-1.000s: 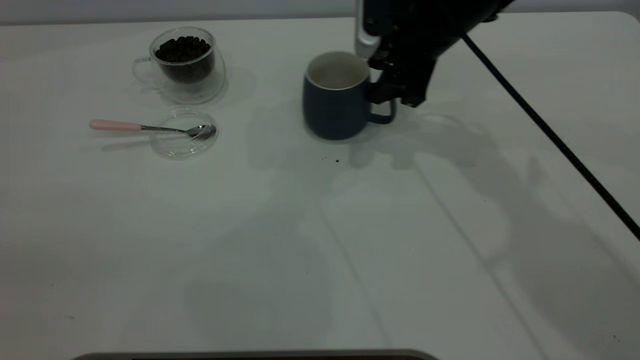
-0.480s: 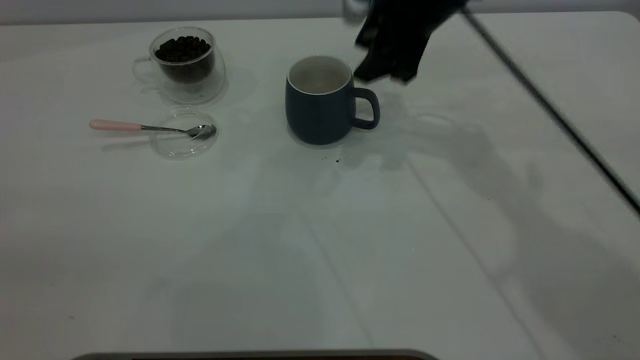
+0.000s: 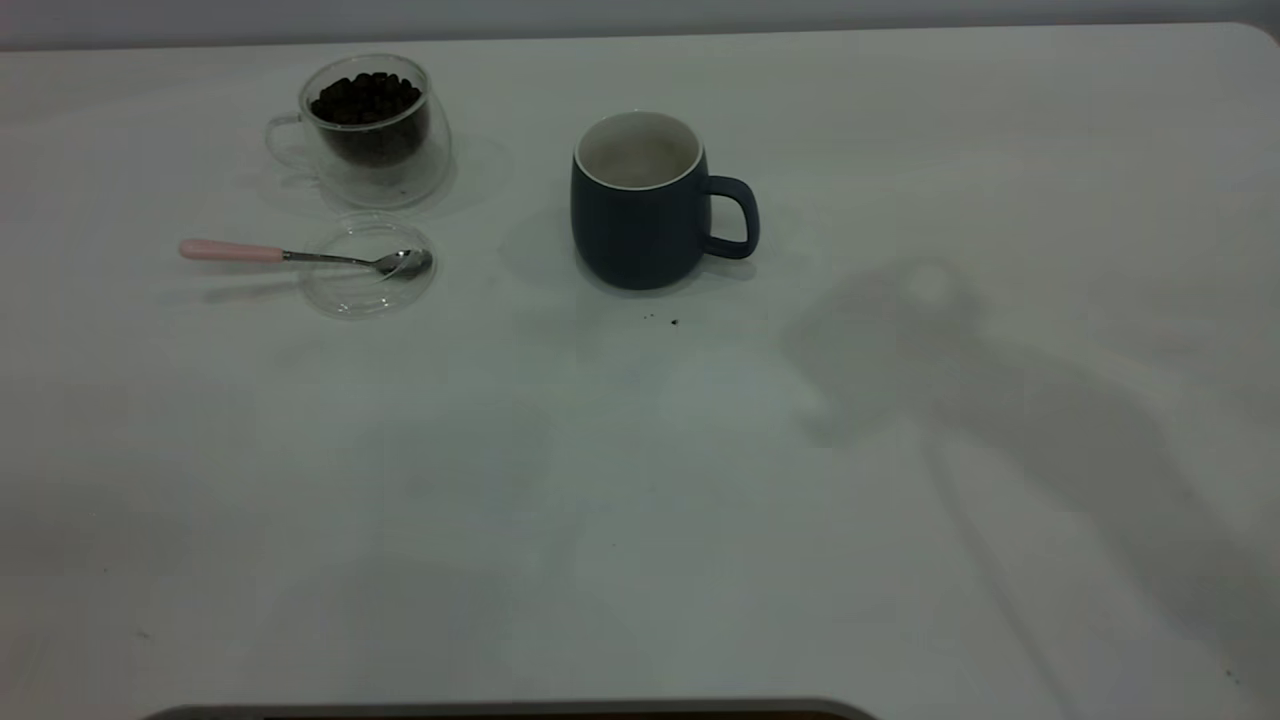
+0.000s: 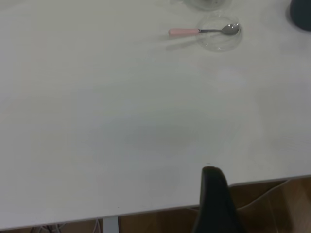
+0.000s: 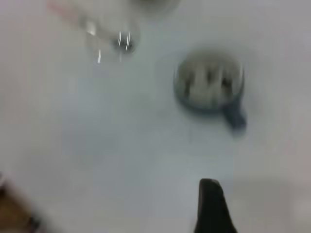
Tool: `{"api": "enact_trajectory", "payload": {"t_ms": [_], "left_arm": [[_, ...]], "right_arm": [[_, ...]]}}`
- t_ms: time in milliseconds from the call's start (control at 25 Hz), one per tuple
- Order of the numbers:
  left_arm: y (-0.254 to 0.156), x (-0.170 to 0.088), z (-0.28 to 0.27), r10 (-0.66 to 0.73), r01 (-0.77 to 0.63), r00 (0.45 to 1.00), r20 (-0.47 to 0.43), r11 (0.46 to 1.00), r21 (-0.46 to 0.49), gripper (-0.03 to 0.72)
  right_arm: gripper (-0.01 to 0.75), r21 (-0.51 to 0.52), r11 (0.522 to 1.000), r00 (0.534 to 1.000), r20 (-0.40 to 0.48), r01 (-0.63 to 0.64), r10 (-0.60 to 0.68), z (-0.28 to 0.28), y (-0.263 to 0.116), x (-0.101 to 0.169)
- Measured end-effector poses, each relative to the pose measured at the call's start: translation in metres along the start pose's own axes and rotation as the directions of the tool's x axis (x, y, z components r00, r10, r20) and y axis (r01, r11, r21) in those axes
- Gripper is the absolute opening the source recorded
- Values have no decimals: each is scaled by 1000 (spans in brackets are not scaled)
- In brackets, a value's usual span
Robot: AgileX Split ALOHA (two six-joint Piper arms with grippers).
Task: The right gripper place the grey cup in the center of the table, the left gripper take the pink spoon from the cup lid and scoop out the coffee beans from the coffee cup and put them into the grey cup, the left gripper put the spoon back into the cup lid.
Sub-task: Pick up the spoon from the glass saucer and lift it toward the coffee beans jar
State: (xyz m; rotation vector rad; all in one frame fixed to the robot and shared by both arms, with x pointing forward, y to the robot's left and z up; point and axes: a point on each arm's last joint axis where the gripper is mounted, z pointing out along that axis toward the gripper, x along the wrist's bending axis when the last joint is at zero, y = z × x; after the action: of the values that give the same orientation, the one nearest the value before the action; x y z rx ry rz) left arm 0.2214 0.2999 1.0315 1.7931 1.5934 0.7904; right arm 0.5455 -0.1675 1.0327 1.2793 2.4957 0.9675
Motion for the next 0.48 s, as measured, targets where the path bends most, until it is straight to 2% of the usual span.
{"api": "enact_trajectory", "payload": {"t_ms": [80,200,320,480], "left_arm": [[0,0,0,0,0,1000,0,1000,0,539],[0,0,0,0,0,1000,0,1000,0,539],[0,0,0,0,0,1000,0,1000,0,539],[0,0,0,0,0,1000,0,1000,0,538]], "right_arm": [[529,97,993,997,45,-66,62,-39,-20,12],[529,264,938,962,212,-224,170,-78,-63,18],[529,305,895,911,355,-326,211,-102,-104,22],[529,301,879,887,397,-370,237,-116,-157,32]]}}
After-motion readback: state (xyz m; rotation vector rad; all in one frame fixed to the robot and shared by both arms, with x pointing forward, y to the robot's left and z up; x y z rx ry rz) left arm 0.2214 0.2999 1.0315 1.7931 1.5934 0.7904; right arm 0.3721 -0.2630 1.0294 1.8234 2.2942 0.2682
